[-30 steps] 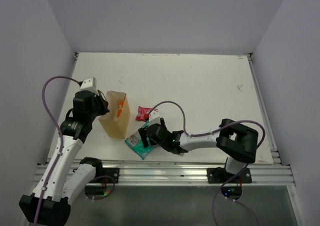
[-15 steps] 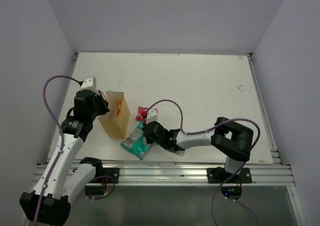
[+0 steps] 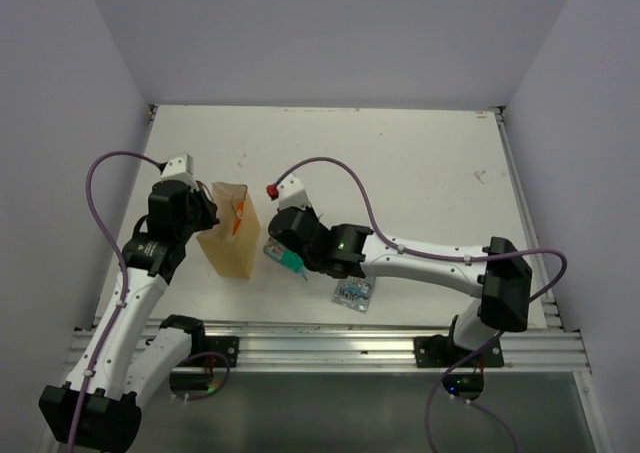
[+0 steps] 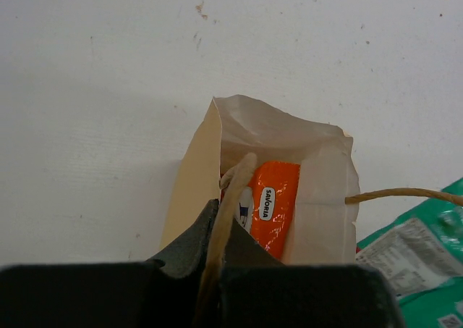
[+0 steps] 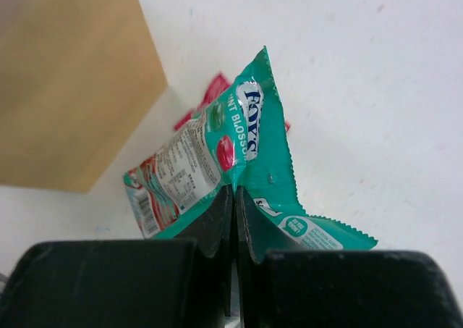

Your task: Place the snacks into the paper bag

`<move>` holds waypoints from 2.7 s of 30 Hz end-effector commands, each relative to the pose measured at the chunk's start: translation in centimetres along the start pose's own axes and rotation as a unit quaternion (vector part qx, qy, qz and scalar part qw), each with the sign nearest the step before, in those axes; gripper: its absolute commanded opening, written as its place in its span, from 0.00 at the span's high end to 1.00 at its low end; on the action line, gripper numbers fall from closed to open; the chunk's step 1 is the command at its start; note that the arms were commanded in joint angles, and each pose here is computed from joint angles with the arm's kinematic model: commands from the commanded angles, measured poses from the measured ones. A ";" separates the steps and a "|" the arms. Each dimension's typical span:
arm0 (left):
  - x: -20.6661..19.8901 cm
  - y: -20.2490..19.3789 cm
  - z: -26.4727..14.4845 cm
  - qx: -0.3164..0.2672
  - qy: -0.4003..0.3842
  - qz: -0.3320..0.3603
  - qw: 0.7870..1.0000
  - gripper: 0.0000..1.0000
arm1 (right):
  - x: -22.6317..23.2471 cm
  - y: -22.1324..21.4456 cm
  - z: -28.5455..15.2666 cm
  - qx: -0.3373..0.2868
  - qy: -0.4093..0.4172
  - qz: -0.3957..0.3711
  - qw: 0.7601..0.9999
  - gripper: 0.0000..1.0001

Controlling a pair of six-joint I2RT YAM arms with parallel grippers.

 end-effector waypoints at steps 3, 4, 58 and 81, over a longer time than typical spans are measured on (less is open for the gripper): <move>0.3 -1.1 0.3 0.021 0.002 -0.002 1.000 1.00 | -2.2 11.9 -5.4 -0.116 -0.098 -0.046 0.987 1.00; 0.3 -1.1 0.3 0.019 0.002 -0.002 1.000 1.00 | -2.4 14.6 -6.5 -0.141 -0.102 -0.049 0.983 1.00; -0.1 -1.1 -0.1 0.014 -0.016 -0.002 1.000 1.00 | 8.2 26.9 -6.2 -0.322 -0.170 -0.033 0.931 1.00; -0.5 -0.4 -1.2 -0.013 -0.042 0.000 0.999 1.00 | 8.9 25.2 -4.7 -0.303 -0.182 -0.049 0.934 1.00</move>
Point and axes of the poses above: each gripper's point midway between its finger pads, its own z axis out along the fingers, its own x axis along the line the jaws close on, y = z × x, the point moved 6 cm from there along -z, back along the fingers, and after that the axes turned 3 degrees about -z, right-handed, at the moved point
